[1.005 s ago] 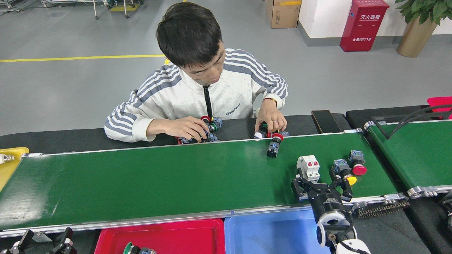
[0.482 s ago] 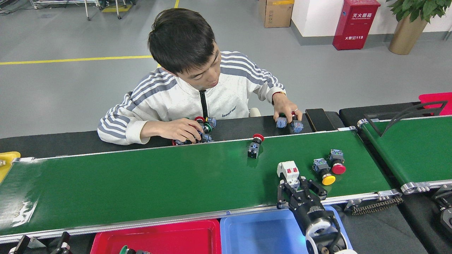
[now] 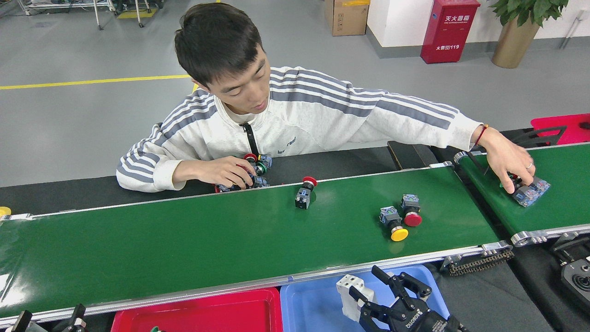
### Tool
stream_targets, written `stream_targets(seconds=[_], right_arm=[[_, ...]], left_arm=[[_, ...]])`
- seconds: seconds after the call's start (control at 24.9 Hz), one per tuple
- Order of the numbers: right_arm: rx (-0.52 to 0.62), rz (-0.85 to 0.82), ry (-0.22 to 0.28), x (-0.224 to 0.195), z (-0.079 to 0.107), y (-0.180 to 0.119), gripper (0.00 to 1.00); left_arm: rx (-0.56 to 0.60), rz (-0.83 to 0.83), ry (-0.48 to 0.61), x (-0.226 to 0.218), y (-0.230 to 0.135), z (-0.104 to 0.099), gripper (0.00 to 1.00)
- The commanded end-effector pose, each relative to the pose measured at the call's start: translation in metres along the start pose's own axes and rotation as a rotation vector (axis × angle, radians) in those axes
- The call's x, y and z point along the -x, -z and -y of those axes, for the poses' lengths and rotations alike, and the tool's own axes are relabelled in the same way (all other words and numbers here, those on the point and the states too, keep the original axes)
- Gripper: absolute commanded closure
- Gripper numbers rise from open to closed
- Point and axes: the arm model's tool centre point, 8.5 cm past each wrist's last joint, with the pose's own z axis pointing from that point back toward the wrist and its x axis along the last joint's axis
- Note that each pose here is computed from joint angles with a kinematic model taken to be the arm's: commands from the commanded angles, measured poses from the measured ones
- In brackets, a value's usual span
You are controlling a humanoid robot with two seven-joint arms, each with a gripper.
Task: Pick switch part from conveyor to tray
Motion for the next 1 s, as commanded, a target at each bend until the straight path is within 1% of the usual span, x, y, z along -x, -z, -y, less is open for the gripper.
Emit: stream_targets(seconds=[0.0,0.04,0.08,0.12,0.16,0.24,0.28,0.36,0.48,0.52,0.6,0.64,0.76,0.96], right_arm=[[0.052,-0.121,0.044,0.008,0.008,0.005,0.06],[0.067,-0.229,0.084,0.013,0.007,0.008,0.08],[0.052,-0.363,0.119,0.024,0.0,0.006,0.08],[0.035,-0.445,0.134,0.032,-0.005,0.004,0.08],[0.009,-0.532,0.134,0.036,-0.012,0.004,0.08],[-0.028,-0.614,0.1,0.026,-0.018,0.016,0.08],[-0.029,-0.63,0.099,0.024,-0.017,0.021,0.08],[-0.014,-0.609,0.079,0.026,0.0,0.045,0.08],[-0.076,-0.551,0.073,0.014,0.005,0.075,0.08],[-0.084,-0.539,0.055,0.009,0.006,0.084,0.08],[-0.116,-0.546,0.04,0.001,-0.002,0.096,0.08],[-0.132,-0.549,0.038,-0.005,-0.006,0.103,0.08],[-0.154,-0.565,0.05,-0.007,-0.003,0.117,0.08],[-0.172,-0.554,0.07,-0.009,-0.003,0.146,0.07]], left_arm=[[-0.047,0.036,0.012,-0.01,0.008,-0.014,0.0],[-0.062,0.067,0.009,-0.021,0.015,-0.019,0.0],[-0.099,0.121,-0.003,-0.042,0.031,-0.028,0.0],[-0.119,0.16,-0.008,-0.056,0.039,-0.034,0.0],[-0.143,0.206,-0.014,-0.074,0.05,-0.041,0.0],[-0.178,0.287,0.01,-0.107,0.069,-0.053,0.0],[-0.19,0.318,0.035,-0.122,0.076,-0.057,0.0],[-0.199,0.392,0.101,-0.161,0.098,-0.065,0.0],[-0.15,0.473,0.09,-0.225,0.128,-0.057,0.0],[-0.116,0.479,0.087,-0.237,0.138,-0.051,0.0],[-0.057,0.478,0.088,-0.255,0.158,-0.037,0.0],[-0.038,0.481,0.084,-0.265,0.168,-0.035,0.0],[-0.027,0.462,0.07,-0.277,0.191,-0.041,0.0],[0.03,0.422,0.082,-0.275,0.223,-0.038,0.0]])
